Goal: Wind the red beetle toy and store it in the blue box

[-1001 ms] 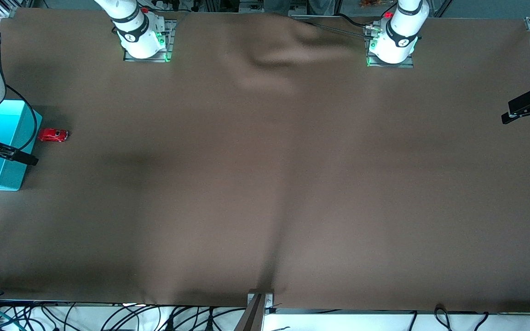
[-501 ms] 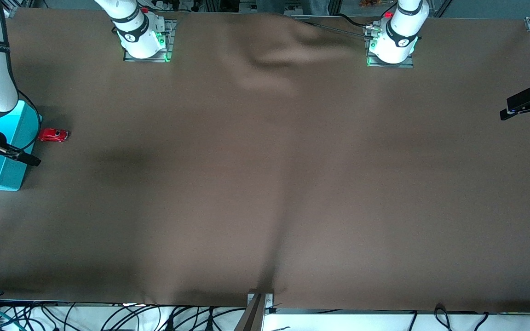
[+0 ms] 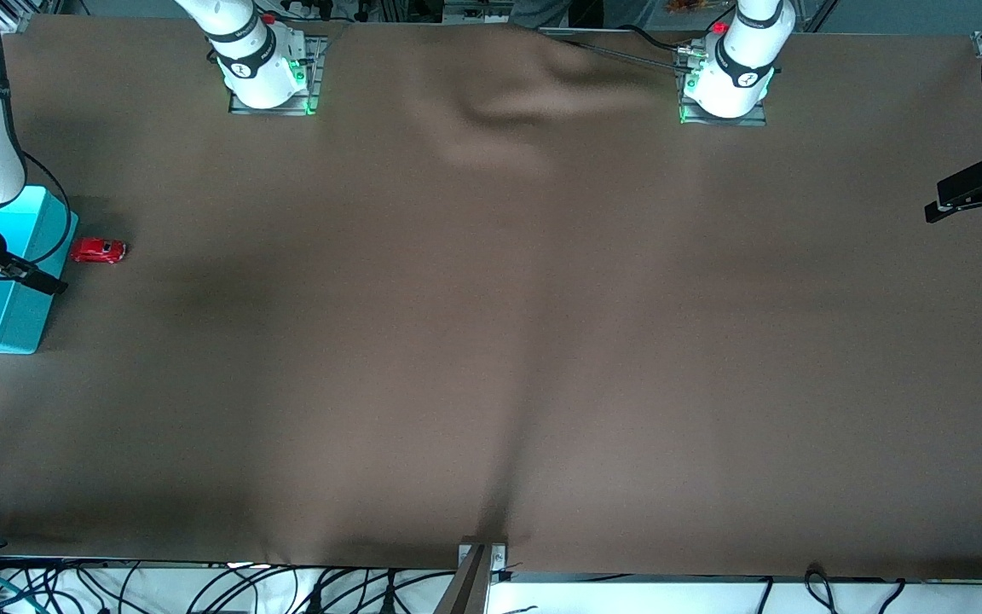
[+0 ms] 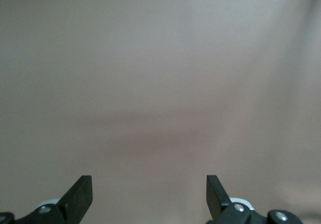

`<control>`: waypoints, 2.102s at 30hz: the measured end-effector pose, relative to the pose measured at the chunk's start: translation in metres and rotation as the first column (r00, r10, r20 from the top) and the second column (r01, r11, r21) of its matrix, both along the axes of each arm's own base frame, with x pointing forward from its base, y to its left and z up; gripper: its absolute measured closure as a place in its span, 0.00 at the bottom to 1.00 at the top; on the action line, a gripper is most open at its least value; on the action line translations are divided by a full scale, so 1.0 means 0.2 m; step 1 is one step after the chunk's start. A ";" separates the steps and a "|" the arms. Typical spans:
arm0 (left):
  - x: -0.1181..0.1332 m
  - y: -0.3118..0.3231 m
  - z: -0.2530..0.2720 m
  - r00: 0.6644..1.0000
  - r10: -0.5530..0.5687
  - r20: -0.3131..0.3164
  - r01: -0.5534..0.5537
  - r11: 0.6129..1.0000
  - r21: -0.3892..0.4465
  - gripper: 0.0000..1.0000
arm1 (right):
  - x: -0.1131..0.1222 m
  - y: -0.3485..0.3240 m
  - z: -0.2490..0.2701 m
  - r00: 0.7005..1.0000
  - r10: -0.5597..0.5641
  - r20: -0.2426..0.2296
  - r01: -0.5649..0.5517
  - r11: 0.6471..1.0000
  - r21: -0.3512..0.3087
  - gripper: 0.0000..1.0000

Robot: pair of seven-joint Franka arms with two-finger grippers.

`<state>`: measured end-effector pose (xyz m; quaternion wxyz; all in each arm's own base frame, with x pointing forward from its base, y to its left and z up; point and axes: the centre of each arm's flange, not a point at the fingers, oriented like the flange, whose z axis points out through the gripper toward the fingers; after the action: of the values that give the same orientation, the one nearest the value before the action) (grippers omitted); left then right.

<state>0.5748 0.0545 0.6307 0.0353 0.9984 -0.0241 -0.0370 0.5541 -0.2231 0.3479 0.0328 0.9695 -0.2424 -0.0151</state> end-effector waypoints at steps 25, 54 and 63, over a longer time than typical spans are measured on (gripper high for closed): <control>0.00 0.00 0.00 1.000 -0.002 -0.002 0.002 1.000 0.000 0.00 | -0.29 -0.14 -0.31 0.927 -0.374 -0.001 0.374 0.927 0.026 0.00; 0.00 0.00 0.00 1.000 -0.002 -0.002 0.002 1.000 -0.001 0.00 | -0.54 -0.31 -0.47 0.781 -0.625 -0.002 0.625 0.781 -0.010 0.00; 0.00 0.00 0.00 1.000 -0.002 -0.003 0.002 1.000 -0.001 0.00 | -0.58 -0.30 -0.54 0.753 -0.658 0.009 0.658 0.753 -0.021 0.00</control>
<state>0.5744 0.0539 0.6307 0.0355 0.9983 -0.0253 -0.0383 0.4387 -0.2827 0.2398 0.0362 0.8222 -0.5676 -0.0223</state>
